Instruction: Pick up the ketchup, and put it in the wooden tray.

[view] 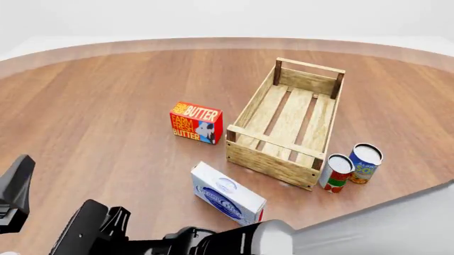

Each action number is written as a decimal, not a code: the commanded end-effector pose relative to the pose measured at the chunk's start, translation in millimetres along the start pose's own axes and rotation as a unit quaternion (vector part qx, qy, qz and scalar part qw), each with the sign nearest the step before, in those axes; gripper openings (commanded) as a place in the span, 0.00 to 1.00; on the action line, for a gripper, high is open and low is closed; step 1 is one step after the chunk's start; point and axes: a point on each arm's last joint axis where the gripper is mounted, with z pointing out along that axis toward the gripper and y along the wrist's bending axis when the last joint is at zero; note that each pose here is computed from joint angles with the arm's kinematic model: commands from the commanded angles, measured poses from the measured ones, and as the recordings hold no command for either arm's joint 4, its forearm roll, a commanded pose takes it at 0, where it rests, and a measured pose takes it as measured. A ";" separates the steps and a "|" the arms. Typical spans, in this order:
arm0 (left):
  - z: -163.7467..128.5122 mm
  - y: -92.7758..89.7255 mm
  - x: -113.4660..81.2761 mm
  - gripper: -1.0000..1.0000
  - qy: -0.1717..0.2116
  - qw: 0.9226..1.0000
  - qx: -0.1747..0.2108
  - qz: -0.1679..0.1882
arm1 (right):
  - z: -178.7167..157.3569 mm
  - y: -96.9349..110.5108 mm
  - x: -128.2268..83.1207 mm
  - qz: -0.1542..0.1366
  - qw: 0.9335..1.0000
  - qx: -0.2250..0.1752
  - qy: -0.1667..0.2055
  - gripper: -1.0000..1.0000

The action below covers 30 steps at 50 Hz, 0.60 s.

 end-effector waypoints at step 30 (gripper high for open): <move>0.0 0.0 0.0 1.00 0.000 1.000 0.000 0.000 | 45.0 5.9 35.6 -0.013 0.999 -0.006 0.038 1.00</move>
